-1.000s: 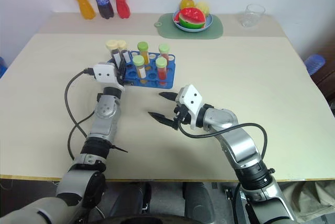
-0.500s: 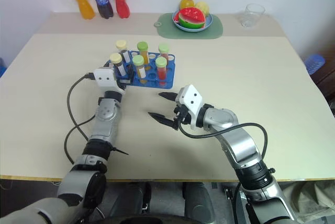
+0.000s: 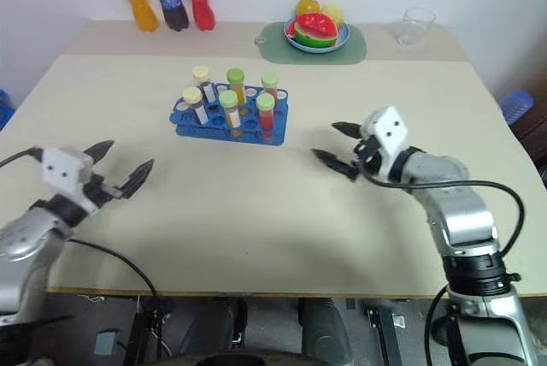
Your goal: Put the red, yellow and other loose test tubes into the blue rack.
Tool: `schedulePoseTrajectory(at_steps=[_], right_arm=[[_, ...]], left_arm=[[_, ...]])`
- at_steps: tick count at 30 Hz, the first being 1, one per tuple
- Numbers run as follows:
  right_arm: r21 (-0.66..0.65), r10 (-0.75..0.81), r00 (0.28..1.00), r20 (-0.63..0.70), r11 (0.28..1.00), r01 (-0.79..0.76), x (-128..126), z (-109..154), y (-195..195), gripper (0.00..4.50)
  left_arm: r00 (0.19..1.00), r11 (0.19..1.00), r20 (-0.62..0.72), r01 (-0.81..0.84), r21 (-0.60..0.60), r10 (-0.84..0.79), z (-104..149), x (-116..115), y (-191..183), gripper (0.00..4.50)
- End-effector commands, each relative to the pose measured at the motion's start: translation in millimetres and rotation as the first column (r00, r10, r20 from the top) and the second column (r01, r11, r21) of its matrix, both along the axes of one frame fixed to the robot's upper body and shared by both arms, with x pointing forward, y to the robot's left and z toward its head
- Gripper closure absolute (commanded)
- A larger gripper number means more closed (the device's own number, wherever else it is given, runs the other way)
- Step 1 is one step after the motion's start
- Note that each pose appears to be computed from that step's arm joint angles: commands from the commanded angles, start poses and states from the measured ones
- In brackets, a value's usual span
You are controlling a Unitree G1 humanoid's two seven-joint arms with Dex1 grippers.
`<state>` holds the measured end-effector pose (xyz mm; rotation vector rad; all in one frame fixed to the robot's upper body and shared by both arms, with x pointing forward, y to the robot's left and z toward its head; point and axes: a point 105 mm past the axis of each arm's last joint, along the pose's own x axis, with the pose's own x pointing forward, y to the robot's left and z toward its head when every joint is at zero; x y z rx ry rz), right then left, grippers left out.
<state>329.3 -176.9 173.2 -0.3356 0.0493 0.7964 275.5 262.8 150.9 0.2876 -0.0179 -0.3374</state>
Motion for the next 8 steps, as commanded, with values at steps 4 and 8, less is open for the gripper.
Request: schedulePoseTrajectory(at_steps=[4, 8], right_arm=[[-0.029, -0.022, 1.000, 0.010, 0.999, 0.022, 0.4, 4.3, -27.6, 0.82], [-0.043, -0.005, 1.000, -0.013, 0.999, 0.004, -2.7, -2.7, -27.2, 0.82]], left_arm=[[1.000, 1.000, -0.013, 0.009, 0.008, -0.009, 10.7, -11.2, 7.0, 0.01], [1.000, 1.000, -0.016, -0.009, -0.001, 0.009, 7.5, -9.8, 3.8, 0.01]])
